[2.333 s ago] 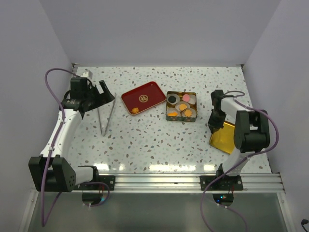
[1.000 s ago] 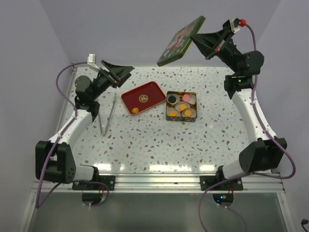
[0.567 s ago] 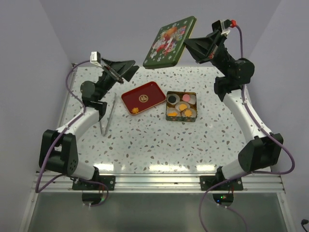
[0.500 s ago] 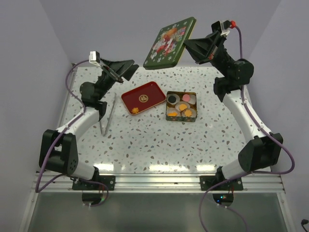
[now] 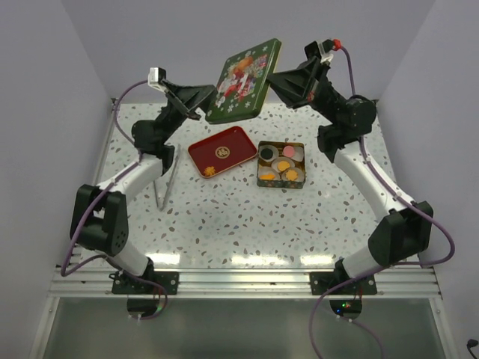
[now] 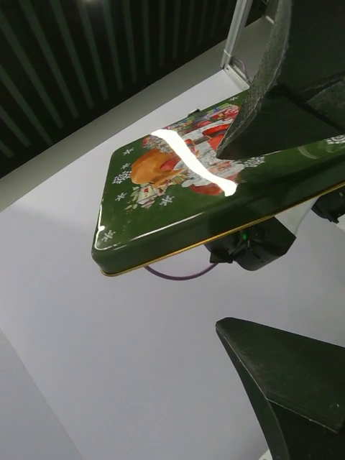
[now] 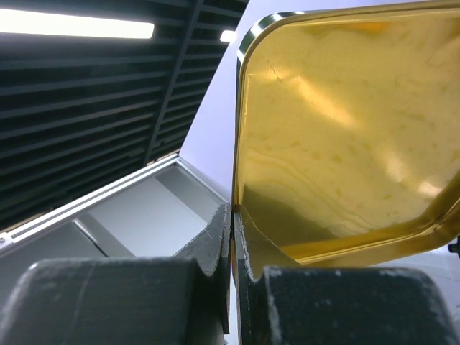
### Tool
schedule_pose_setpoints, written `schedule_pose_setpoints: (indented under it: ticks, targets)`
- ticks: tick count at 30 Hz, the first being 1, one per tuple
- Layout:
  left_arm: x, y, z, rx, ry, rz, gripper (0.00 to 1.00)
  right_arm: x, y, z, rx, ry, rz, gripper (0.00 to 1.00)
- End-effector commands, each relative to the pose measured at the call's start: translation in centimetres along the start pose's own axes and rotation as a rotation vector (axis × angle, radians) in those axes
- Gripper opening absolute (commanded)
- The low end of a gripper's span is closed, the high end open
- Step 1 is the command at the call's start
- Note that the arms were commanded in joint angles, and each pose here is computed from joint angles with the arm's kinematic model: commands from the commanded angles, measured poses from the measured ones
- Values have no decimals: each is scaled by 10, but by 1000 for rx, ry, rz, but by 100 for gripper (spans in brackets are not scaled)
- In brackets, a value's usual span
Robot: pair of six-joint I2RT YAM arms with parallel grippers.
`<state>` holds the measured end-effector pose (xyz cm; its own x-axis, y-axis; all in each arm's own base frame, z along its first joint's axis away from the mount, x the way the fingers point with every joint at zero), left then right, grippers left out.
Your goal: Pack the cookies
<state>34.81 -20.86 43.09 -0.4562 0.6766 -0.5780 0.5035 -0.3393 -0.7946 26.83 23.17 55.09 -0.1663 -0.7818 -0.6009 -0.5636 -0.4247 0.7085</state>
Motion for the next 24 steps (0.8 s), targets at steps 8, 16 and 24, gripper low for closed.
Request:
schedule_pose_setpoints:
  ticks: [8, 16, 24]
  targets:
    - [-3, -65, 29, -82, 171, 322, 69, 5, -4, 10, -172, -7, -65, 0]
    - [0, -70, 33, -80, 190, 329, 18, 11, -10, 11, -181, -22, -70, 0]
    - [7, -70, 29, -79, 177, 314, 0, 15, -18, 15, -155, -3, 6, 56]
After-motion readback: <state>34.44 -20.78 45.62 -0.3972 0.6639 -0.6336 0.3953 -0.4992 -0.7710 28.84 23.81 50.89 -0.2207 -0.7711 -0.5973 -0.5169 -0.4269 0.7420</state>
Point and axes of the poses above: each gripper's point midway between its finger pads, its own x axis back along the fingers, its own y axis along the line the jaws close on, z = x × y, the point moved 3 cm from there along x, back along the fingers, and after that the axes turned 8 degrees about x, right-handed, at the moved point
